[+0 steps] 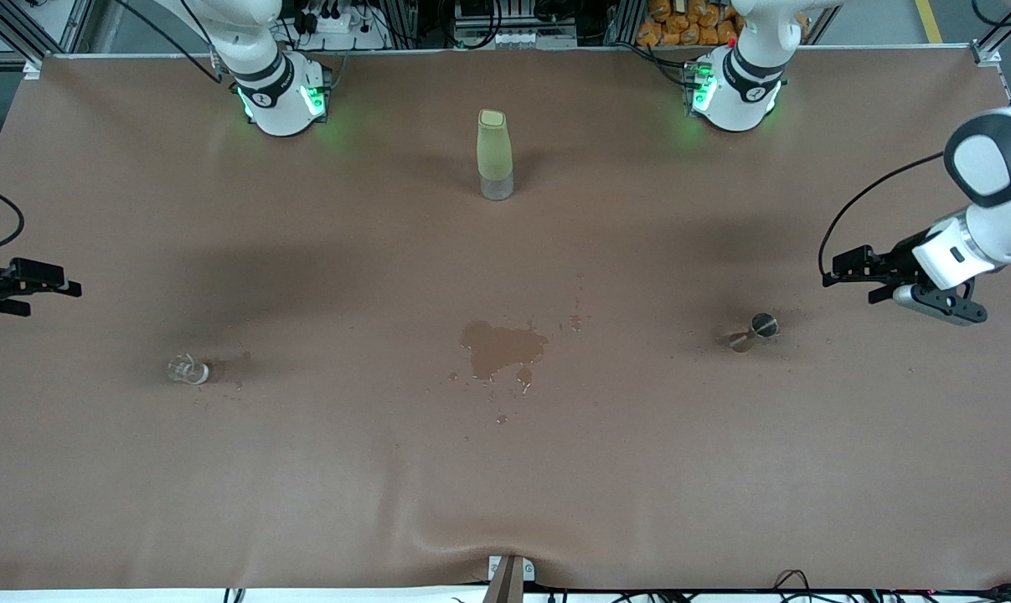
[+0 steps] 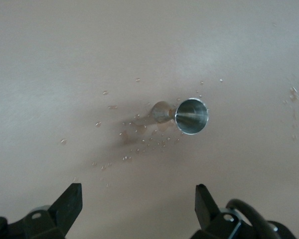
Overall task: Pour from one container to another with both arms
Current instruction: 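Lower the left gripper around the jigger while the right gripper surrounds the beaker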
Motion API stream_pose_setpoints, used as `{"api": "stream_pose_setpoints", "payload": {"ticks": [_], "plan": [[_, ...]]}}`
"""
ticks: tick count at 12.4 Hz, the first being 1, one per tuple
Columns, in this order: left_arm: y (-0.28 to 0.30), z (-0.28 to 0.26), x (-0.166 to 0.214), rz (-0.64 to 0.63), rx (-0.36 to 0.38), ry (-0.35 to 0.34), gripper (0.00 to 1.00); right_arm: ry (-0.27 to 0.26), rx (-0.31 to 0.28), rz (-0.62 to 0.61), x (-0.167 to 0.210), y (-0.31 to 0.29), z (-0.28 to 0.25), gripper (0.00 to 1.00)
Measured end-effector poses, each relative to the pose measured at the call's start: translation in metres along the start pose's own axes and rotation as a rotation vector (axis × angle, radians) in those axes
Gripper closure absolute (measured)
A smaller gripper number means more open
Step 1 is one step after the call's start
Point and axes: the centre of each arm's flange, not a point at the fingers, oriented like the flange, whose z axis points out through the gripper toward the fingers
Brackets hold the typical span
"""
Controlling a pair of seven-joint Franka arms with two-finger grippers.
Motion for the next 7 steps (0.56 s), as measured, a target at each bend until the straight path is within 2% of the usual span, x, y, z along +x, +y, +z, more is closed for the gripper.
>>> {"api": "stream_pose_setpoints", "payload": {"ticks": [2,4,7], "plan": [[-0.040,0.030,-0.012,0.112,-0.074,0.031,0.00,0.027,0.059,-0.065,-0.006,0.028,0.022,0.00],[-0.072,0.054,-0.017,0.246,-0.119,0.062,0.00,0.075,0.132,-0.172,-0.008,0.053,0.045,0.00],[-0.087,0.076,-0.011,0.486,-0.141,0.082,0.00,0.201,0.238,-0.389,-0.010,0.087,0.088,0.00]]}}
